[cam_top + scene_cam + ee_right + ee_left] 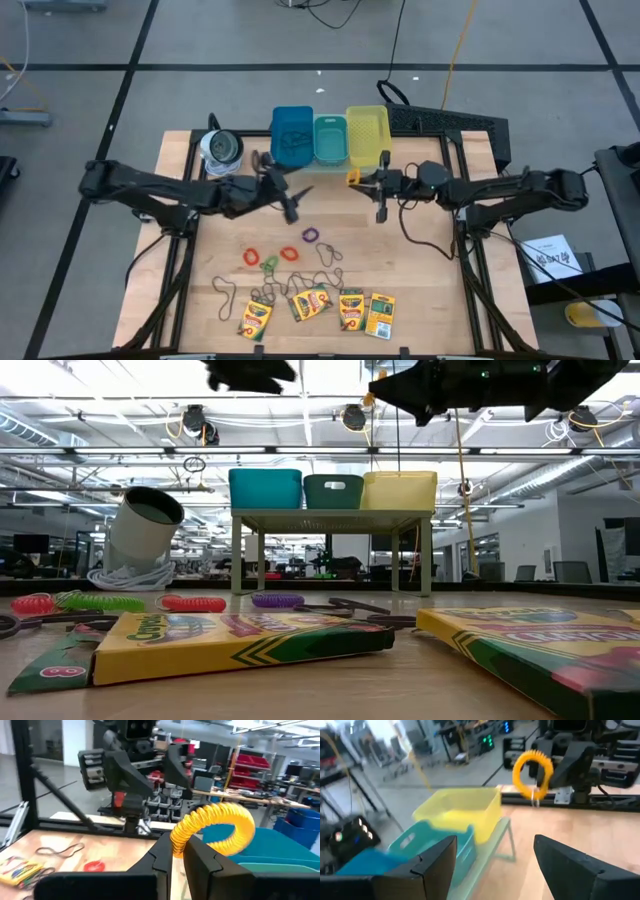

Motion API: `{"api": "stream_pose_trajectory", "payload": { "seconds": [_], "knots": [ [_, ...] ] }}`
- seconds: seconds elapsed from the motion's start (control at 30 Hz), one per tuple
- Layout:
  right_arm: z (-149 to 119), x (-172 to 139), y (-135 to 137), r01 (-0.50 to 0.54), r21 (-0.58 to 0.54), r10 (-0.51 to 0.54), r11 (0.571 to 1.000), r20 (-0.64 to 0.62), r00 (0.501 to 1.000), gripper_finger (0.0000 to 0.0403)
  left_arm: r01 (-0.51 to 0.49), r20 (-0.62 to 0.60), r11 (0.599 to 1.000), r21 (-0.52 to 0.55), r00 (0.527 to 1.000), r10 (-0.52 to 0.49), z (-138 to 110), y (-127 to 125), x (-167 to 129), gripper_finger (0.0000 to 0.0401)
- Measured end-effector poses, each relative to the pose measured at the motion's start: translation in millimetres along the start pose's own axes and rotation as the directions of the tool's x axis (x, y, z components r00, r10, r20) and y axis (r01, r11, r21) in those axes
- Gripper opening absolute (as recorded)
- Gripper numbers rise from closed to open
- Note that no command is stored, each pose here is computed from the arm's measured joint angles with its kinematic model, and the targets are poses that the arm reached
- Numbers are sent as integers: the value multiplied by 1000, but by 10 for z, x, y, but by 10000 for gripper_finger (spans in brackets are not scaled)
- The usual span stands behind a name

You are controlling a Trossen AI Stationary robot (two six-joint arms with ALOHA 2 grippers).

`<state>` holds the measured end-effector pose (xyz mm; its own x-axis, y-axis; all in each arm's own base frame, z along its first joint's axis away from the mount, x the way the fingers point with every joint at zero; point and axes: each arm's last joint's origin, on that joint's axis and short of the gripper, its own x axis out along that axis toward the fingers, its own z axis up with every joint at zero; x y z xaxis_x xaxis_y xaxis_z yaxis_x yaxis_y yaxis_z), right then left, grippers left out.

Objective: Pick & Place Office Desk Supplies
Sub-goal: Put the yellow spring keychain into the green bin on the shelf

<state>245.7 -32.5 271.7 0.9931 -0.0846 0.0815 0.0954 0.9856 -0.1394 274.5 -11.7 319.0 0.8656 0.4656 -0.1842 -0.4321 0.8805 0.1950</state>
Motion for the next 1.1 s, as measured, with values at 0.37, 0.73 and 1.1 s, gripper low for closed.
{"api": "stream_pose_trajectory", "payload": {
  "seconds": [0.37,0.73,1.1],
  "knots": [
    [259,250,-413,116,-2,-115,993,-104,988,22,-33,-66,990,-134,998,24,-298,262,-388,232],
    [22,647,-926,212,-50,-217,976,-311,925,22,-93,-86,972,-215,993,76,-597,263,-271,223],
    [-120,682,-1019,229,-66,-237,971,-346,908,87,-92,-81,971,-219,994,76,-589,264,-272,223]
  ]
}}
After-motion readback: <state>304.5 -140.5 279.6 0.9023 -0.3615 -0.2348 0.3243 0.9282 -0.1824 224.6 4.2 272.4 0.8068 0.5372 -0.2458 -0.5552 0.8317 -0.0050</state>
